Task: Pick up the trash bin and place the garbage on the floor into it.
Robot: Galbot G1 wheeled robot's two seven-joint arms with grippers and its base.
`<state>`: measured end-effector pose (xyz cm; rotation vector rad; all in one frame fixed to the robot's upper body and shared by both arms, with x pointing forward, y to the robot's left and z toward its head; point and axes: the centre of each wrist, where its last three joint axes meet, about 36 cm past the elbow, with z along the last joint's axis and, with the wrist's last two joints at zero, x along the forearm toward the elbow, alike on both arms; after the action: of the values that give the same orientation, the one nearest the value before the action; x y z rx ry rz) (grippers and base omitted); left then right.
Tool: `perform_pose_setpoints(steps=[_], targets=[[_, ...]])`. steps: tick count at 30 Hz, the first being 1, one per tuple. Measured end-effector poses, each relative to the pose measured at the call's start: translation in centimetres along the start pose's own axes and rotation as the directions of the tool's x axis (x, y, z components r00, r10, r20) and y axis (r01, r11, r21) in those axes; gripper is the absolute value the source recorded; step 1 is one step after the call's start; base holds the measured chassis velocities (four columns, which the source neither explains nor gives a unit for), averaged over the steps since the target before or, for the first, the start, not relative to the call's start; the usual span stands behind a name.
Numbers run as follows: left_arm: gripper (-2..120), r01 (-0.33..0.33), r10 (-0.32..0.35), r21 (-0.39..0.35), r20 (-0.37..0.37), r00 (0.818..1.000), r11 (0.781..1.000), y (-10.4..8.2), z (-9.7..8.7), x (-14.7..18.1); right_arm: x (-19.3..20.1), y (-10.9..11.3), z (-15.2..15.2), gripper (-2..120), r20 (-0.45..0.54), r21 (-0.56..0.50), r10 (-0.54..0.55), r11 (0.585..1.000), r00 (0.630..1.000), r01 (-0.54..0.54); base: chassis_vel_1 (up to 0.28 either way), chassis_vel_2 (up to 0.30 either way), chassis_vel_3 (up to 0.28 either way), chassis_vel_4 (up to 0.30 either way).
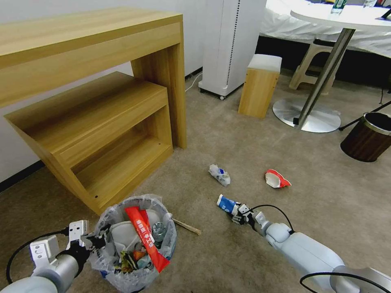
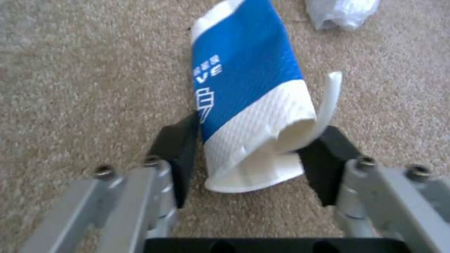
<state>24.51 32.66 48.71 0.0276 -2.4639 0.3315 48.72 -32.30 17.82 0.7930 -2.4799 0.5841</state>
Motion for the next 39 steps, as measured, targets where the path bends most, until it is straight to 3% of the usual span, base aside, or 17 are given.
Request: perform_pose_setpoints(steps=[9,12,13,15,17,20,25,27,29,31,32,34,35,37,38,39], targets=[[1,0.001,-0.001,-0.007,0.0,1.0,1.0,0.1,0.2,0.0,0.7,-0.6,-0.6,17,0.06,-0.009,-0.009,1.0,0.998,0.009,0.0,0.0,0.0,0.0],[1,0.003,-0.003,-0.012,-0.001,1.0,1.0,0.3,0.1,-0.2,1.7,-1.1,-2.5,5,0.167,-0.047,-0.048,0.997,0.985,0.056,0.0,0.0,0.0,0.0],[1,0.003,-0.003,-0.012,-0.001,1.0,1.0,0.3,0.1,-0.2,1.7,-1.1,-2.5,5,0.167,-0.047,-0.048,0.997,0.985,0.056,0.0,0.0,0.0,0.0],[1,0.004,-0.004,-0.014,-0.001,1.0,1.0,0.4,0.1,-0.5,2.8,-1.2,-5.3,0,0.295,-0.082,-0.082,0.99,0.952,0.111,0.0,0.0,0.0,0.0],[1,0.005,-0.005,-0.014,-0.002,1.0,1.0,0.4,0.1,-0.6,3.0,-1.0,-6.2,0,0.327,-0.094,-0.087,0.988,0.941,0.124,0.0,0.0,0.0,0.0],[1,0.016,-0.016,-0.019,-0.012,1.0,1.0,0.9,0.2,-1.0,6.0,-0.7,-12.8,0,0.5,-0.116,-0.129,0.97,0.856,0.214,0.0,0.0,0.0,0.0],[1,0.016,-0.017,-0.022,-0.012,1.0,1.0,0.9,0.2,-1.2,8.2,-0.6,-16.6,0,0.573,-0.088,-0.172,0.959,0.801,0.269,0.0,0.0,0.0,0.0],[1,0.015,-0.016,-0.025,-0.013,1.0,1.0,0.9,0.2,-1.1,10.0,0.1,-21.5,0,0.654,-0.041,-0.237,0.937,0.719,0.346,0.0,0.0,0.0,0.0],[1,0.015,-0.015,-0.026,-0.013,1.0,1.0,0.8,0.2,-1.1,10.5,0.5,-22.7,0,0.67,-0.032,-0.256,0.928,0.697,0.371,0.0,0.0,0.0,0.0],[1,0.012,-0.013,-0.029,-0.012,1.0,1.0,0.7,0.2,-0.9,11.5,2.0,-25.4,0,0.706,0.006,-0.323,0.893,0.631,0.45,0.0,0.0,0.0,0.0],[1,0.012,-0.013,-0.029,-0.012,1.0,1.0,0.7,0.2,-0.9,11.5,2.0,-25.4,0,0.706,0.006,-0.323,0.893,0.631,0.45,0.0,0.0,0.0,0.0],[1,0.01,-0.011,-0.031,-0.01,1.0,0.999,0.5,0.1,-0.7,12.1,4.0,-28.0,0,0.733,0.063,-0.413,0.833,0.541,0.55,0.0,0.0,0.0,0.0],[1,0.01,-0.011,-0.031,-0.01,1.0,0.999,0.5,0.1,-0.7,12.1,4.0,-28.0,0,0.733,0.063,-0.413,0.833,0.541,0.55,0.0,0.0,0.0,0.0],[1,0.011,-0.011,-0.031,-0.006,1.0,0.999,0.4,0.0,-0.5,12.5,5.8,-30.2,0,0.746,0.108,-0.478,0.774,0.464,0.624,0.0,0.0,0.0,0.0],[1,0.011,-0.011,-0.031,-0.005,1.0,0.999,0.4,0.0,-0.4,12.6,6.4,-31.0,0,0.747,0.125,-0.497,0.757,0.441,0.641,0.0,0.0,0.0,0.0],[1,0.011,-0.011,-0.031,-0.005,1.0,0.999,0.4,0.0,-0.4,12.6,6.4,-31.0,0,0.747,0.125,-0.497,0.757,0.441,0.641,0.0,0.0,0.0,0.0]])
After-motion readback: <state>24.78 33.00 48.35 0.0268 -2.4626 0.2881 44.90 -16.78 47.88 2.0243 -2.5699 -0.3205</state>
